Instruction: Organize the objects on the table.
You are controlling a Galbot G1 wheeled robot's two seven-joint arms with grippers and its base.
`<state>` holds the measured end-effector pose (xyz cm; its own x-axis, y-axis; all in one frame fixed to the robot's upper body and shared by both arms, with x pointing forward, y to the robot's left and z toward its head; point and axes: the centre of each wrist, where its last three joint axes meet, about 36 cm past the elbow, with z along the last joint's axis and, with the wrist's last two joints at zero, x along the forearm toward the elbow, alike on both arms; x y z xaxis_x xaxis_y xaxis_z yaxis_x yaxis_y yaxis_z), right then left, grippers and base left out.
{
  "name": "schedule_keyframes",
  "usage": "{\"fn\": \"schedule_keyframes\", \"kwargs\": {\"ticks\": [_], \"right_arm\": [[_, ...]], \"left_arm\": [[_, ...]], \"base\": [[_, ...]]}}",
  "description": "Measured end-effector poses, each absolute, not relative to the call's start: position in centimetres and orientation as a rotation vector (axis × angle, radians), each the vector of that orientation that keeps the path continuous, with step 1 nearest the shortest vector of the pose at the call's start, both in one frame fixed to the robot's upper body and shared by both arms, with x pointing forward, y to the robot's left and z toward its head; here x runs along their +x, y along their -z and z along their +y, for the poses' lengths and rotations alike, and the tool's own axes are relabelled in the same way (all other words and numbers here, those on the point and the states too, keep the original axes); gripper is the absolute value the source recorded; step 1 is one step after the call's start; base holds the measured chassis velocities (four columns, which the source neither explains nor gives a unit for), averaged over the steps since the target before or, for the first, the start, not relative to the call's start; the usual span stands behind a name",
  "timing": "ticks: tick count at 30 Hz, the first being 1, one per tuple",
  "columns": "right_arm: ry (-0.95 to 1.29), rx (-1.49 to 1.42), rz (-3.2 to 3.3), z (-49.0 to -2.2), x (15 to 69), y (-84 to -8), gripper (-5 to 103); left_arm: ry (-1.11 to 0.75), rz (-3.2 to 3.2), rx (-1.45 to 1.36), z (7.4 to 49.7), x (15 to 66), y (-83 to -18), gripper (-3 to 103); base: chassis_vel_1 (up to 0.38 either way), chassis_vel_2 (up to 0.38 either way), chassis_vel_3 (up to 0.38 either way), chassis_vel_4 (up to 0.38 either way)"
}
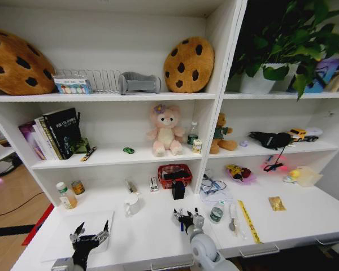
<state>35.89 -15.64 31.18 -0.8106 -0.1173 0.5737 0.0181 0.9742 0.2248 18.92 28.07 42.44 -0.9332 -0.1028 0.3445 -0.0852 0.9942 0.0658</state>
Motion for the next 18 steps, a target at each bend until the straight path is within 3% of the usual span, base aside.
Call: {"fn": "schedule_keyframes", "kwargs": {"ticks": [6,8,14,15,17,18], "right_arm": [[0.285,0.070,-2.490,-15.75,36.73,-31.29,64],[0.278,0.084,-2.472,-15.78,36.78,-31.36,48],[0.261,0.103,-2.452,-15.53,36.45,-31.27,36],[0.256,0.109,-2.447,-15.43,36.38,-31.24,26],[0.252,0.111,-2.445,-15.39,36.33,-31.17,26],[0.239,0.115,-2.446,-15.45,36.27,-31.06,15]], "left_arm": [[0.062,-2.780,0.127,27.82,18.95,-42.22,100],[0.069,-2.783,0.124,27.79,19.03,-42.19,100],[0.070,-2.787,0.122,27.74,19.12,-42.20,100],[0.070,-2.786,0.122,27.75,19.13,-42.13,100],[0.070,-2.786,0.122,27.76,19.13,-42.09,100],[0.069,-2.786,0.123,27.75,19.14,-42.04,100]], "base": [[0.000,0.000,0.000,0.000],[0.000,0.000,0.000,0.000],[0.000,0.000,0.000,0.000],[0.000,0.000,0.000,0.000],[0.000,0.000,0.000,0.000],[0.000,0.000,0.000,0.000]]}}
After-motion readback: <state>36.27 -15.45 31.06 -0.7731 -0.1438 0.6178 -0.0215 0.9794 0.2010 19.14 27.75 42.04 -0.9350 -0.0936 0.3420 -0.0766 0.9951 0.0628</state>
